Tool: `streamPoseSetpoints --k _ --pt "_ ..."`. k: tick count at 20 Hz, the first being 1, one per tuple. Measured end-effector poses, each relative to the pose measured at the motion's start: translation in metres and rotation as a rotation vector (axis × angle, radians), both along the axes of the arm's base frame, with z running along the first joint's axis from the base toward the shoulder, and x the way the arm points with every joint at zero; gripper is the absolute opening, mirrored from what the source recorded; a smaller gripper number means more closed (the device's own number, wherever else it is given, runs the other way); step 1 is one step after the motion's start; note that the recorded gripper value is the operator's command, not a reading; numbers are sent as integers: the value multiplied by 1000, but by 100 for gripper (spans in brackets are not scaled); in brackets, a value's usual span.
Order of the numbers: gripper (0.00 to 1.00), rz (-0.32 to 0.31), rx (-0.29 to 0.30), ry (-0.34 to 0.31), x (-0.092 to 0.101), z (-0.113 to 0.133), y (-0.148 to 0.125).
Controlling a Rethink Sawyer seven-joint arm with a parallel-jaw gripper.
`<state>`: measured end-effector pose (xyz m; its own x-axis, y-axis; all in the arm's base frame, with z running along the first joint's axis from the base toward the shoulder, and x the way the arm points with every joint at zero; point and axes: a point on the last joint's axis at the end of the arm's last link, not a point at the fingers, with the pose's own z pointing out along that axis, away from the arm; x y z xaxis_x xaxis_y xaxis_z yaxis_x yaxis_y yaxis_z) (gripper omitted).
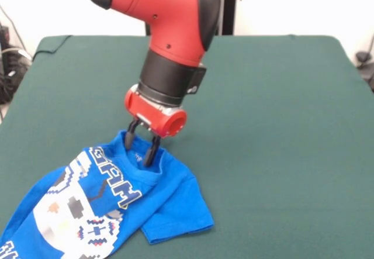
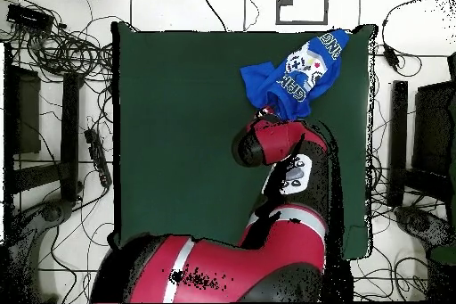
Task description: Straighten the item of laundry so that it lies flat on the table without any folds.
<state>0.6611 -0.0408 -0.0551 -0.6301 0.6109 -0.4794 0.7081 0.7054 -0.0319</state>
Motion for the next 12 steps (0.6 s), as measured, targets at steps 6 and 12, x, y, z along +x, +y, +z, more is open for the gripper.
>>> streamPoseSetpoints --k 6,12 --pt "100 0 19 22 -13 -3 31" --pt "100 -28 44 12 -16 -1 41"
